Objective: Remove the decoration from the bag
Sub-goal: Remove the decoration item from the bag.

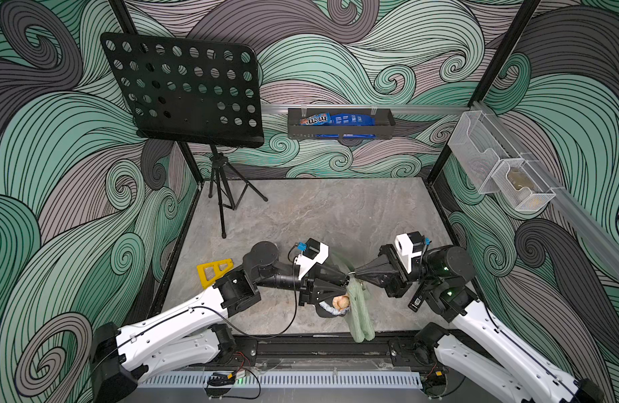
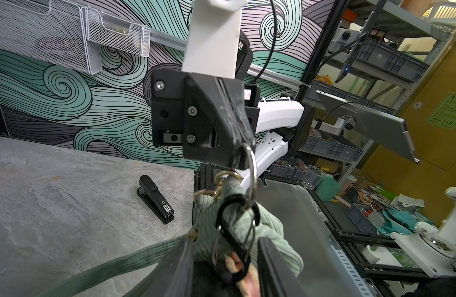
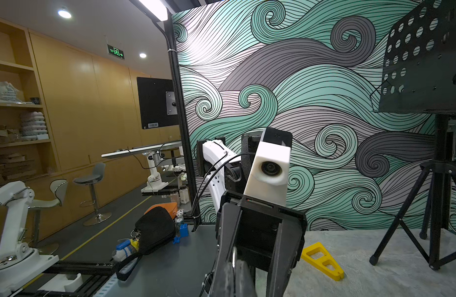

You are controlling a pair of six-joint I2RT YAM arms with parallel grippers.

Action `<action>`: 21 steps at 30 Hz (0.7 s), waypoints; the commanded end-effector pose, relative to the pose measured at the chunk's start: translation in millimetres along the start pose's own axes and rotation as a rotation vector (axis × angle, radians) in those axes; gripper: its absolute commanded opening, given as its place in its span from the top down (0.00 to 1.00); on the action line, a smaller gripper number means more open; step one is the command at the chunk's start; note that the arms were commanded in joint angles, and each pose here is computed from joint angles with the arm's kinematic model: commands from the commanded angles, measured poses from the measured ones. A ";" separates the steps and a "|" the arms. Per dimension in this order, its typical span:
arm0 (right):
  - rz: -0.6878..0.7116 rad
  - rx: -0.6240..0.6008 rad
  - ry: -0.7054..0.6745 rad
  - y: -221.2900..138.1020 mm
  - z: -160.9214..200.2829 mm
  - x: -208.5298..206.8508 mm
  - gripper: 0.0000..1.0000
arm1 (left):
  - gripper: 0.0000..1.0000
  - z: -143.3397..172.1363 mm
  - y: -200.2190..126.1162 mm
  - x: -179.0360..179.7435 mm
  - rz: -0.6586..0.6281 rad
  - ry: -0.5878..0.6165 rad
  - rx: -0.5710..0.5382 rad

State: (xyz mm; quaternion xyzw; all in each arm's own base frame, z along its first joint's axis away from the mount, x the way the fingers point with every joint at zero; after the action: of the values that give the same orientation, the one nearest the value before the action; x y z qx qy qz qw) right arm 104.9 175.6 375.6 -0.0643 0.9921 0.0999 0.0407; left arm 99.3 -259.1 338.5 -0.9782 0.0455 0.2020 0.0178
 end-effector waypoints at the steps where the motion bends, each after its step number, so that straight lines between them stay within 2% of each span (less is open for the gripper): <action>1: 0.008 -0.016 -0.021 -0.2 -2.7 1.6 1.00 | 0.55 -8.5 -0.9 -7.2 0.027 0.035 -0.030; 9: 0.003 -0.006 -0.016 0.2 2.3 0.3 1.00 | 0.58 -9.0 -0.6 -7.1 0.027 0.032 -0.031; 16: 0.003 -0.008 -0.018 0.3 0.4 0.7 1.00 | 0.70 -6.9 0.0 -5.8 0.024 0.031 -0.021; 21: 0.003 -0.007 -0.020 0.2 0.6 0.6 1.00 | 0.82 -8.2 0.1 -5.9 0.020 0.035 -0.022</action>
State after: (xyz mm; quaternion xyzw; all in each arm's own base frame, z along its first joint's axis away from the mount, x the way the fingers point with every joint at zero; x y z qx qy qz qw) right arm 106.2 176.5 372.2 -0.0637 0.9927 0.0959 0.0357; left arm 99.2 -259.0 339.7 -0.9788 0.0463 0.1988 0.0147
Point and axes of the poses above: each gripper's point midway between its finger pads, its own y axis out along the fingers, its own x axis along the line the jaws close on, z = x × y, the point moved 7 cm from there along -y, back along the fingers, and after that the axes turned 9 degrees about -y, right-handed, at the moved point
